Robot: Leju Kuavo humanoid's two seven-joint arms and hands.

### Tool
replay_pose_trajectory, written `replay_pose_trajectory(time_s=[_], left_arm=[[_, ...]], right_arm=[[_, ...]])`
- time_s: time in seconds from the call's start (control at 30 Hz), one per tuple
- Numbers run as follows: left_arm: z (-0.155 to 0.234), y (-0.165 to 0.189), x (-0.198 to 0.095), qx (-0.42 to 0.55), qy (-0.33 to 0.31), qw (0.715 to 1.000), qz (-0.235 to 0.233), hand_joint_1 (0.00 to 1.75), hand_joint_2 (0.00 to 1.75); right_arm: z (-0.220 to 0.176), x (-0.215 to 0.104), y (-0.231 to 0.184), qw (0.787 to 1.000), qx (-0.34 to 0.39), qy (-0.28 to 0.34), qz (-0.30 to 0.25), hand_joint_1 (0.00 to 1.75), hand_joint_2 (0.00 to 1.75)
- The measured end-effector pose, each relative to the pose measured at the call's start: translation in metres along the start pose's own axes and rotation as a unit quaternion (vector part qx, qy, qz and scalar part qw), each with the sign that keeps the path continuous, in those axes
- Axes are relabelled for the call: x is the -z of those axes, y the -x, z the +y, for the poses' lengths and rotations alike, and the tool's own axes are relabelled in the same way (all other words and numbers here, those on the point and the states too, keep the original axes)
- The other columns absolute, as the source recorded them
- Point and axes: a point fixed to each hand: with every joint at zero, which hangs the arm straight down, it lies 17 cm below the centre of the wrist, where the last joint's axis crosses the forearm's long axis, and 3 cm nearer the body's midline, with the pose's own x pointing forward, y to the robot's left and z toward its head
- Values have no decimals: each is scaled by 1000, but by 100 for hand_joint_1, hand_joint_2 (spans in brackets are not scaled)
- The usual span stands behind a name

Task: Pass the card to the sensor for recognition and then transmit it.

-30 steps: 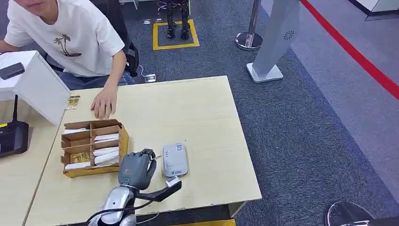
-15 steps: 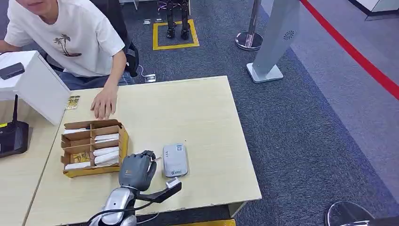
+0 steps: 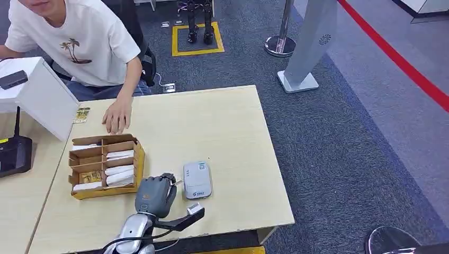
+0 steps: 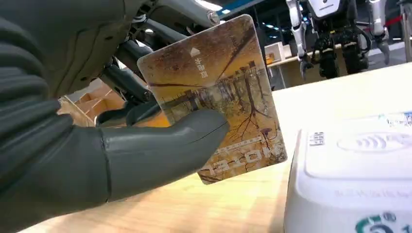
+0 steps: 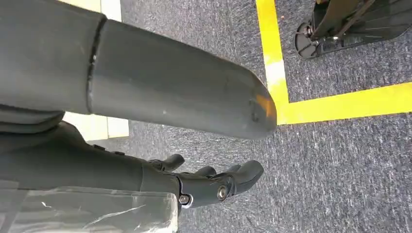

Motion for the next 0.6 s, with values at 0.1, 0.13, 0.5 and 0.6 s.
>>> replay_pose_trajectory(time_s=[0.1,0.13,0.5,0.6], left_arm=[[-5,-2,-1,-2,3,1000,-2,175,175],[-7,-2,-2,-3,5,1000,-2,175,175],[-15,-3,-5,-1,14,1000,-4,175,175],[-10,1,-4,4,5,1000,2,175,175]], right_arm=[[1,0,0,1000,-1,-2,-1,0,175],[1,0,0,1000,-1,-2,-1,0,175],[1,0,-2,1000,-3,-2,-4,0,175],[1,0,-2,1000,-1,-3,-3,0,175]])
